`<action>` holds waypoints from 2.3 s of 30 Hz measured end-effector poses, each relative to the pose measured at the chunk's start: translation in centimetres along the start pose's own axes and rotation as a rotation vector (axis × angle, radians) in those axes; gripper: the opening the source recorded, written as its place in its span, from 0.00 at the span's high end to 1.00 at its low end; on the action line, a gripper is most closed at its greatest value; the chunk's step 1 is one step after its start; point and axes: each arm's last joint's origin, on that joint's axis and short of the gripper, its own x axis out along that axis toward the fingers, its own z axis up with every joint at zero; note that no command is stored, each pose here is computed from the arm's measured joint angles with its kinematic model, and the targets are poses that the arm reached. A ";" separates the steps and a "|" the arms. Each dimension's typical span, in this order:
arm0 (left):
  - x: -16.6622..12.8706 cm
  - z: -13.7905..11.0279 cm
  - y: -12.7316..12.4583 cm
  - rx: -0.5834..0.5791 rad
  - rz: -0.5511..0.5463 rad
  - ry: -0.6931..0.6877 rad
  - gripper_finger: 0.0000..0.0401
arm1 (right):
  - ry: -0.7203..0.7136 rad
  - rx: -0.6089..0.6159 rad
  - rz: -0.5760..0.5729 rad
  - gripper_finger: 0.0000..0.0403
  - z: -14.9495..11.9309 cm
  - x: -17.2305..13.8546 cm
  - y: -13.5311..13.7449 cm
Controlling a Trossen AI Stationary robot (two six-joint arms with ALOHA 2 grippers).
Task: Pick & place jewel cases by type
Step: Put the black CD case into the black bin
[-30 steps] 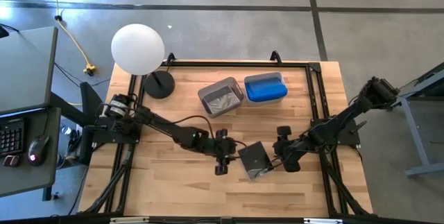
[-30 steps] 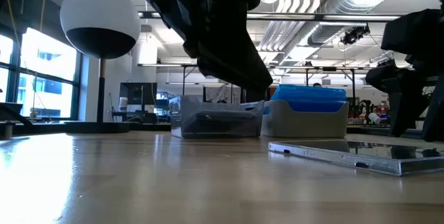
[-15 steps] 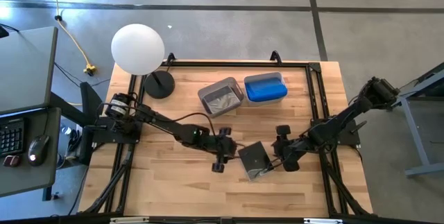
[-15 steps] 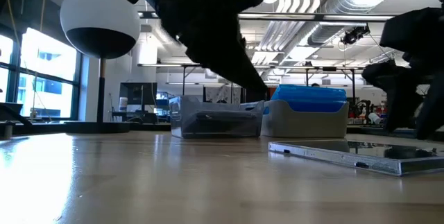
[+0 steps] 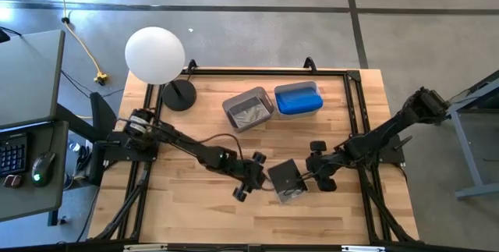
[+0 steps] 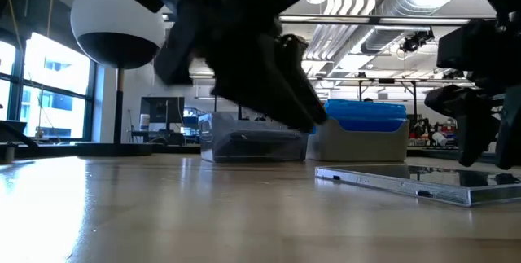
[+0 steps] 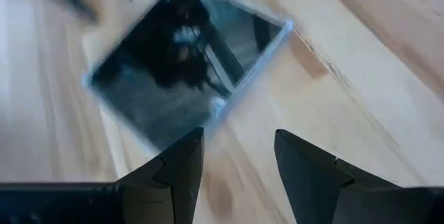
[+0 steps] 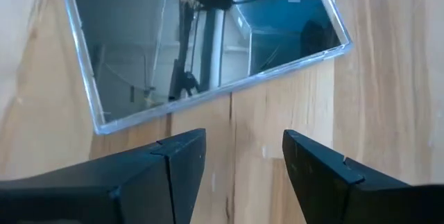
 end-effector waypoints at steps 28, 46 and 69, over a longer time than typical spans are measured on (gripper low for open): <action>7.3 2.1 0.7 0.492 0.159 0.071 0.57 | 0.043 -0.022 0.073 0.53 0.2 2.0 -0.2; 4.6 8.4 1.2 0.512 0.322 0.003 0.57 | 0.043 -0.092 0.084 0.53 0.1 2.0 0.2; 4.6 7.4 3.6 0.502 0.195 0.075 0.75 | -0.028 -0.137 0.144 0.53 0.8 2.1 0.6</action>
